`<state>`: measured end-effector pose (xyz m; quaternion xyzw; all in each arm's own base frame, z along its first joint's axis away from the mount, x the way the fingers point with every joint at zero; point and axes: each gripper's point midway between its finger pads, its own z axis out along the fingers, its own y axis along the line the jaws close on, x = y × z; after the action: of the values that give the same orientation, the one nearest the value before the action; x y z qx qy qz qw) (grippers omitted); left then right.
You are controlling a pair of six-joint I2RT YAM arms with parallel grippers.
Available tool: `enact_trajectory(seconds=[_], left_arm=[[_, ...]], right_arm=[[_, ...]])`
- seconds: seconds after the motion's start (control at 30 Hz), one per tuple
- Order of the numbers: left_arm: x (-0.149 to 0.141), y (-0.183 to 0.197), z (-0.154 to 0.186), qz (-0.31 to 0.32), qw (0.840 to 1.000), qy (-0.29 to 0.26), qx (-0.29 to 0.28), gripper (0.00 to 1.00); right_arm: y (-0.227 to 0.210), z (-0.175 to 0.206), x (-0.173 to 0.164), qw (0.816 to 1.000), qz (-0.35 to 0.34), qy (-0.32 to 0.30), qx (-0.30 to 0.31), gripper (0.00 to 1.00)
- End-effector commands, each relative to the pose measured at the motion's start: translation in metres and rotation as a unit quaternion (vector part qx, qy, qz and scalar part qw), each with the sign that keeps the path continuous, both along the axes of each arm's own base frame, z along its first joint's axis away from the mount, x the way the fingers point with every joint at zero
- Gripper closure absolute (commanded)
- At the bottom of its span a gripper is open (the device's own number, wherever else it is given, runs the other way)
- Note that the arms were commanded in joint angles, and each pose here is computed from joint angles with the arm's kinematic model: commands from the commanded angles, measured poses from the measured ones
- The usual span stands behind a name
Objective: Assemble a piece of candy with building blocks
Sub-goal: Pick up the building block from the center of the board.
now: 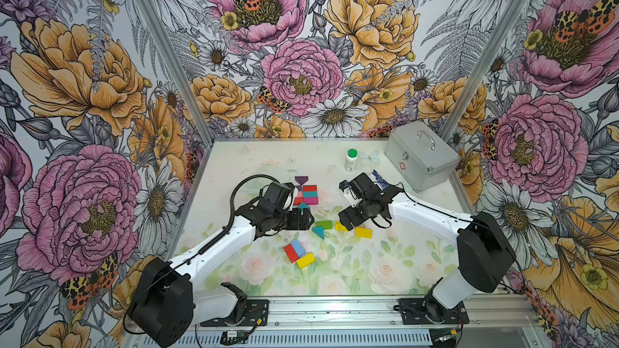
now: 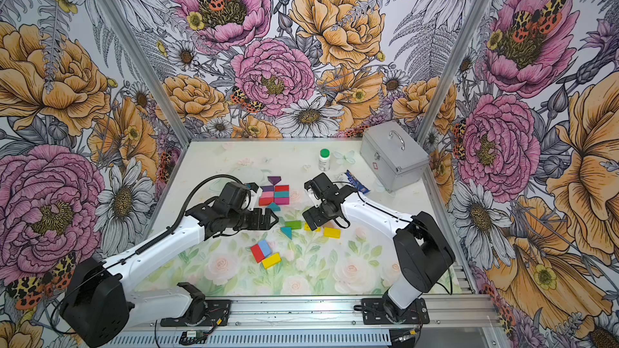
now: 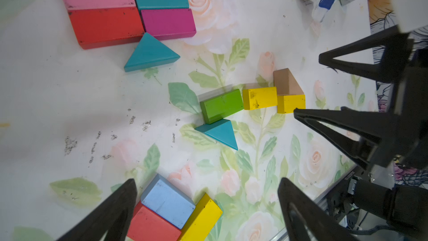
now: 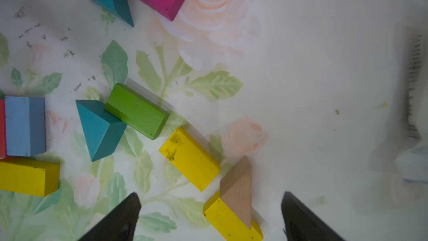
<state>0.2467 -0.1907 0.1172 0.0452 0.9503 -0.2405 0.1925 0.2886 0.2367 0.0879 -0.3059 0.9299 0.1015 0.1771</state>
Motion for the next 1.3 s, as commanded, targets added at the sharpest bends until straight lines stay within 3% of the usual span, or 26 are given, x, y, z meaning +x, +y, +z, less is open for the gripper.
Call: enact_trajectory(seconds=[0.0, 0.2, 0.83, 1.17, 1.27], left_arm=[[-0.005, 0.005, 0.012, 0.022, 0.999, 0.003, -0.048, 0.05], [-0.007, 0.024, 0.018, 0.055, 0.995, 0.006, -0.083, 0.03], [-0.023, 0.022, 0.008, 0.055, 0.994, 0.029, -0.090, 0.01], [-0.019, 0.028, 0.007, 0.069, 0.993, 0.026, -0.088, 0.01], [-0.019, 0.029, 0.008, 0.070, 0.993, 0.024, -0.089, 0.01]], right_arm=[[0.031, 0.004, 0.001, 0.996, 0.084, 0.004, 0.026, 0.12], [0.052, -0.020, 0.012, 0.992, 0.128, 0.014, 0.004, 0.13], [0.078, -0.057, 0.015, 0.976, 0.214, 0.016, -0.033, 0.15], [0.095, -0.067, 0.003, 0.967, 0.250, 0.025, -0.029, 0.33], [0.095, -0.068, 0.002, 0.966, 0.254, 0.025, -0.032, 0.46]])
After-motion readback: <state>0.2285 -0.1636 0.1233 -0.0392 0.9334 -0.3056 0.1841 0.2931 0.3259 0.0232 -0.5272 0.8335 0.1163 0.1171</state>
